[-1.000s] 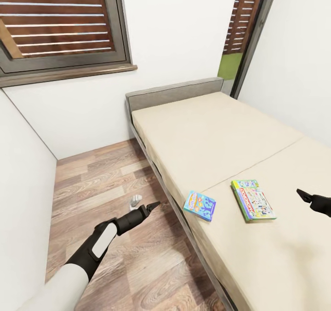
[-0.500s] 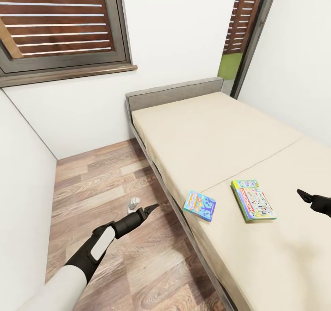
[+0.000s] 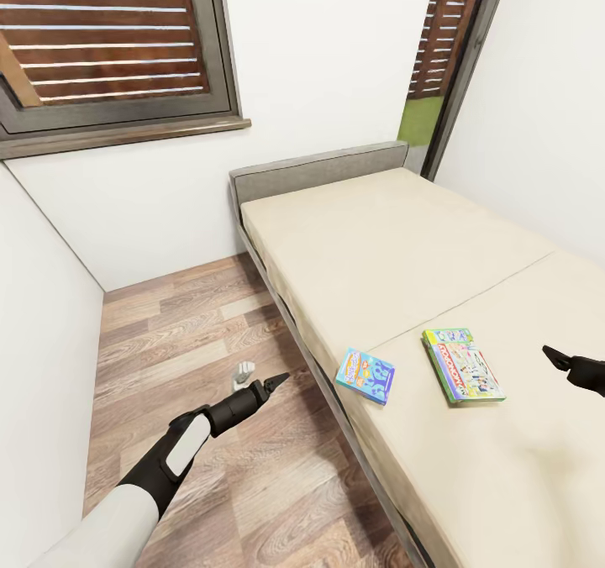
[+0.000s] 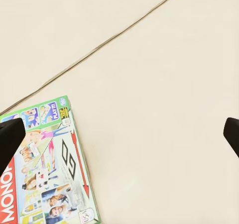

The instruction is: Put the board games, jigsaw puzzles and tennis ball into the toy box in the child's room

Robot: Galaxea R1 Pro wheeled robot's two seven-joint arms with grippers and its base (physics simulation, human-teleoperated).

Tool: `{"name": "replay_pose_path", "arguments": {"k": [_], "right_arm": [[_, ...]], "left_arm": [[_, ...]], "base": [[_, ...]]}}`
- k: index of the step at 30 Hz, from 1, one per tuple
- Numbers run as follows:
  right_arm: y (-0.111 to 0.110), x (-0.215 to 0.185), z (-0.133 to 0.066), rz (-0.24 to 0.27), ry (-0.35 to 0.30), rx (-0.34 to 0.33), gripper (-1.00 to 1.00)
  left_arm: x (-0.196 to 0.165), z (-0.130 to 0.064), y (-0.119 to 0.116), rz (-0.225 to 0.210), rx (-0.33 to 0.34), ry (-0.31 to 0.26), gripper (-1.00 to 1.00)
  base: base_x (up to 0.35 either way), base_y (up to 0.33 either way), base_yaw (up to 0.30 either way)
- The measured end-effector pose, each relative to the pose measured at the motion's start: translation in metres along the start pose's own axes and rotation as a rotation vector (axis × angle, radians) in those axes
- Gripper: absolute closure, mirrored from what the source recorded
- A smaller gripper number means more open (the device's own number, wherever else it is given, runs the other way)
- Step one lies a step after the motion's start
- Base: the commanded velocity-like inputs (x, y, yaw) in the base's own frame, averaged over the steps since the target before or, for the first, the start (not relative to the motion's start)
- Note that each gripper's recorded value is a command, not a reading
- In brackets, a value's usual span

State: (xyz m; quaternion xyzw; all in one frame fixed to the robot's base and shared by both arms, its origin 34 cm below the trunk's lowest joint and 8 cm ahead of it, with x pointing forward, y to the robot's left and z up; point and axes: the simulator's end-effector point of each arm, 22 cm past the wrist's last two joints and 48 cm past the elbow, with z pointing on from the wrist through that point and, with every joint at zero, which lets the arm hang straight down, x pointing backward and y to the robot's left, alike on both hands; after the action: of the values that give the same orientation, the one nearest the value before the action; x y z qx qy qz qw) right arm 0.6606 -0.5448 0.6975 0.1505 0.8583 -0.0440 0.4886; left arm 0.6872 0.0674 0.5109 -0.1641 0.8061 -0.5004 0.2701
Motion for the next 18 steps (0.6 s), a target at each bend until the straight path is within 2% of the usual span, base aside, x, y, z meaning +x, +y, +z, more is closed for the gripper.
{"name": "replay_pose_path", "arguments": {"k": [10,18], "right_arm": [[-0.001,-0.001,0.0,-0.002,0.0,0.001,-1.0],[-0.002,-0.002,0.0,-0.005,-0.001,0.002,-1.0]], "left_arm": [[0.001,0.005,0.005,-0.004,-0.052,0.003,-1.0],[-0.01,0.009,-0.009,0.027,-0.051,-0.015,-1.0]], "base": [[0.0,0.0,0.0],[0.0,0.0,0.0]]}}
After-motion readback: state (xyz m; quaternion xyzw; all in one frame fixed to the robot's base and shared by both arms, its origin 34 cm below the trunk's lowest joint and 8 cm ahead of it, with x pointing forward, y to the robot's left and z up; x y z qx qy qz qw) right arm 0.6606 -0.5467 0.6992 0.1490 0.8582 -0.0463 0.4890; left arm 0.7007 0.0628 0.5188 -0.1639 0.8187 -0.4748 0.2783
